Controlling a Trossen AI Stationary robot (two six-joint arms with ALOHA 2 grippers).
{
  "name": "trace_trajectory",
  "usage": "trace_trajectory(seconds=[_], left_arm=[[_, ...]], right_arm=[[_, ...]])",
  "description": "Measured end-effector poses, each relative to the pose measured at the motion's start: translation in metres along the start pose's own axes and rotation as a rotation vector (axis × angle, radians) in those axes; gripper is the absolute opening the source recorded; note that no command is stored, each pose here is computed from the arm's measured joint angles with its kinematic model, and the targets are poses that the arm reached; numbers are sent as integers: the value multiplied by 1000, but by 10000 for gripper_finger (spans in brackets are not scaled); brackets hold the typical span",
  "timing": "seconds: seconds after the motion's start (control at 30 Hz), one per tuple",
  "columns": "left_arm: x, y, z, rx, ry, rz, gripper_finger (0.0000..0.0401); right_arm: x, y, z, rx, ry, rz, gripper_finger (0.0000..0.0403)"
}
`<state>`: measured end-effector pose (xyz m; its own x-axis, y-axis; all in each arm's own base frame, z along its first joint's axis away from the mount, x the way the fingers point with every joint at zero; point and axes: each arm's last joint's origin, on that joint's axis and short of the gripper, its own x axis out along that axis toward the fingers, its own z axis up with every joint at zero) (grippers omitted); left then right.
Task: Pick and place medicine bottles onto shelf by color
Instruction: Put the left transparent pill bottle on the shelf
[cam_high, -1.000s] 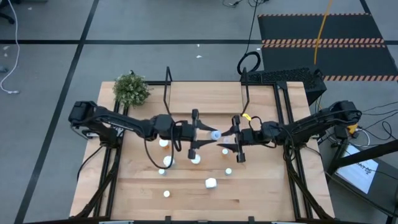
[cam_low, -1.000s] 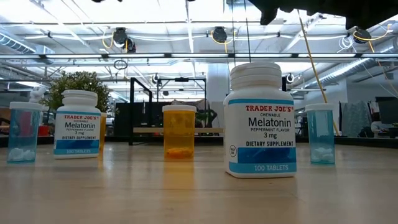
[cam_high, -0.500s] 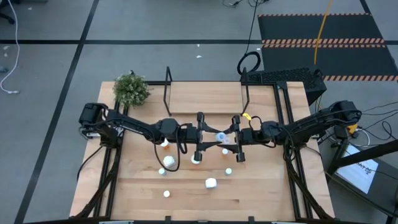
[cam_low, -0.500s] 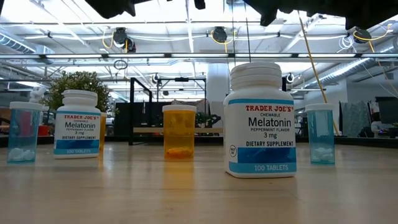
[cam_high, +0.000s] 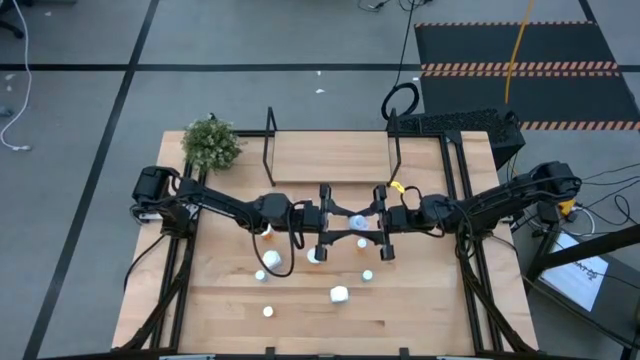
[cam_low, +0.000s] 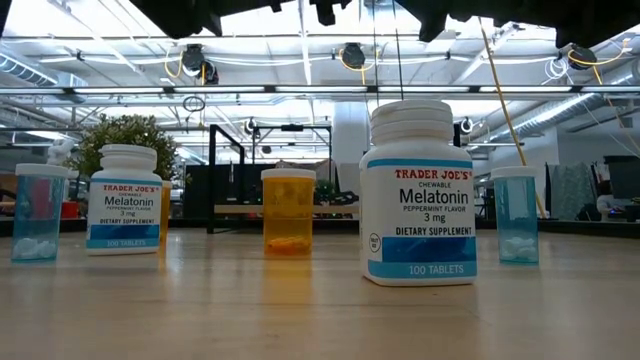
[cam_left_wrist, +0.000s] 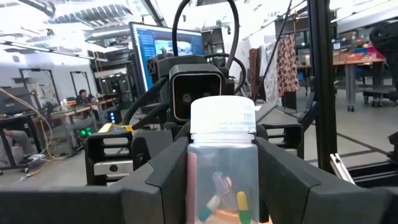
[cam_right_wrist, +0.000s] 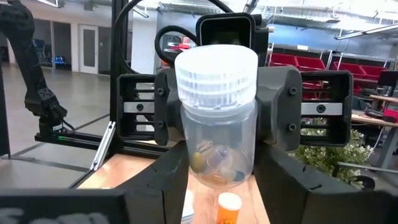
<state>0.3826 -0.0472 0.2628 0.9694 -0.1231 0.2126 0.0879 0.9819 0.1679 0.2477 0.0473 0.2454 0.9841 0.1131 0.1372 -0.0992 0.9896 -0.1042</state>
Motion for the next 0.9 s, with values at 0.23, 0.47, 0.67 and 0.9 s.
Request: trace_trajectory(seconds=[0.23,0.47,0.67,0.9], left_arm=[[0,0,-1,-39,17,2,173],[-11,5,18,-41,126,24,220],[-25,10,38,-49,223,51,275],[-32,11,48,-61,242,55,293]], right_arm=[[0,0,-1,3,14,1,158],[-2,0,-1,24,56,3,158],[-2,-1,-9,79,137,-25,158],[-4,-6,-19,76,232,-89,158]])
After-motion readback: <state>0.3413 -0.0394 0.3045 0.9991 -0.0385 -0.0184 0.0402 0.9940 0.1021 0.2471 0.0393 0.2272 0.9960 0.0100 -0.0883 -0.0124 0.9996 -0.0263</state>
